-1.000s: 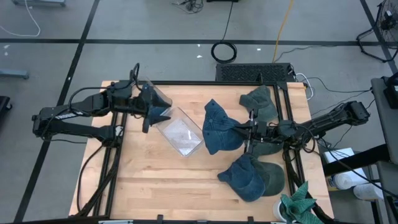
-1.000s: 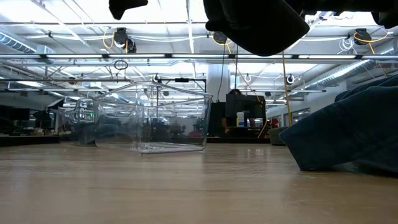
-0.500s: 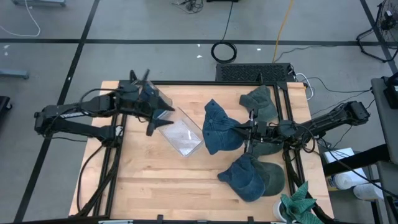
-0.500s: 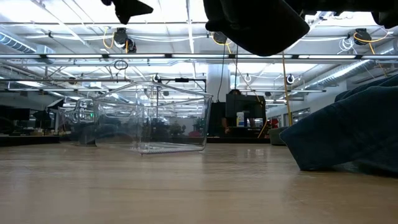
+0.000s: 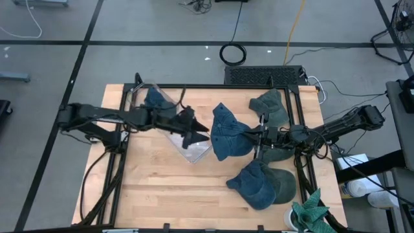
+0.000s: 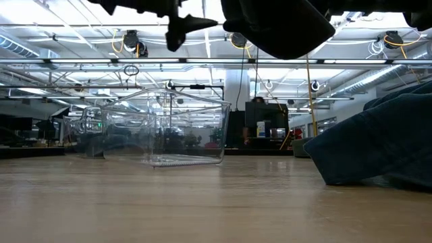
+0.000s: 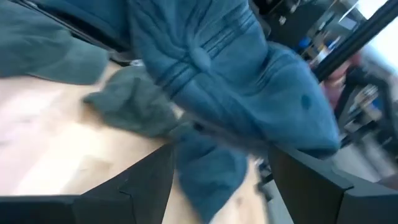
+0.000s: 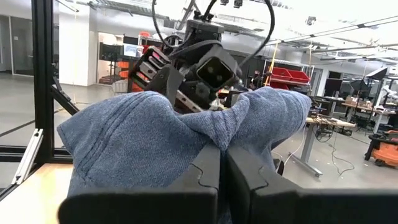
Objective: Pick & Place hat
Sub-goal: Put the top blue cap into the top transparent bin
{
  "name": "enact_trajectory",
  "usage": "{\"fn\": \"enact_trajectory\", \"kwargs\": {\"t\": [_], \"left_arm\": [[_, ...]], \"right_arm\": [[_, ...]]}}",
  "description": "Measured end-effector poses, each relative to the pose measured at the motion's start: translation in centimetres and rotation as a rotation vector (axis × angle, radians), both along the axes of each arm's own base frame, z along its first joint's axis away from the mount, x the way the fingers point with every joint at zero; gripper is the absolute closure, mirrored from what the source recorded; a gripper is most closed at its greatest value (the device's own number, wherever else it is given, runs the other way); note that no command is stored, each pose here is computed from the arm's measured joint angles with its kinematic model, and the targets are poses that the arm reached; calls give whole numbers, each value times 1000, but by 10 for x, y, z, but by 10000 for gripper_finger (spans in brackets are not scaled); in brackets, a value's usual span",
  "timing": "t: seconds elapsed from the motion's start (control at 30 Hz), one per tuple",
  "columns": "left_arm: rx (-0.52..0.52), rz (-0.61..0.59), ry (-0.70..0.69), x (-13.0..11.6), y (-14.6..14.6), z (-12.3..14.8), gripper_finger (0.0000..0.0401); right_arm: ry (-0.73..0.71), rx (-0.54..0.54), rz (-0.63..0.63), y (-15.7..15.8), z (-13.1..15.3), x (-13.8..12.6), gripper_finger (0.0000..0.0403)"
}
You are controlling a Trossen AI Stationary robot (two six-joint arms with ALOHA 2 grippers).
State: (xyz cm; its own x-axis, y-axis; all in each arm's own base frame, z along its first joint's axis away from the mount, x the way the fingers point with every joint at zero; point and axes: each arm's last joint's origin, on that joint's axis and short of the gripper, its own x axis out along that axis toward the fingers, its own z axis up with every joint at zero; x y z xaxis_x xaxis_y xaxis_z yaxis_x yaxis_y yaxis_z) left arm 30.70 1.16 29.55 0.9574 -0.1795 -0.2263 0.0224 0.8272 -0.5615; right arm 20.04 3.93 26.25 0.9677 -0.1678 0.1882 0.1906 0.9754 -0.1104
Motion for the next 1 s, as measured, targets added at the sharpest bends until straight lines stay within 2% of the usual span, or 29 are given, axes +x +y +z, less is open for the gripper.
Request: {"fn": "enact_trajectory", "kwargs": {"t": [0.27,0.63,0.8,1.0], "left_arm": [[-197,16,-112,15,-5,2,132],[-213,120,-229,15,-1,13,132],[-143,180,-241,15,7,13,132],[-270,197,-218,15,14,12,132]], "right_arm": [[1,-2,0,0,0,0,403],[5,-3,0,0,0,0,403],[5,-3,-1,0,0,0,403],[5,-3,-1,0,0,0,403]]}}
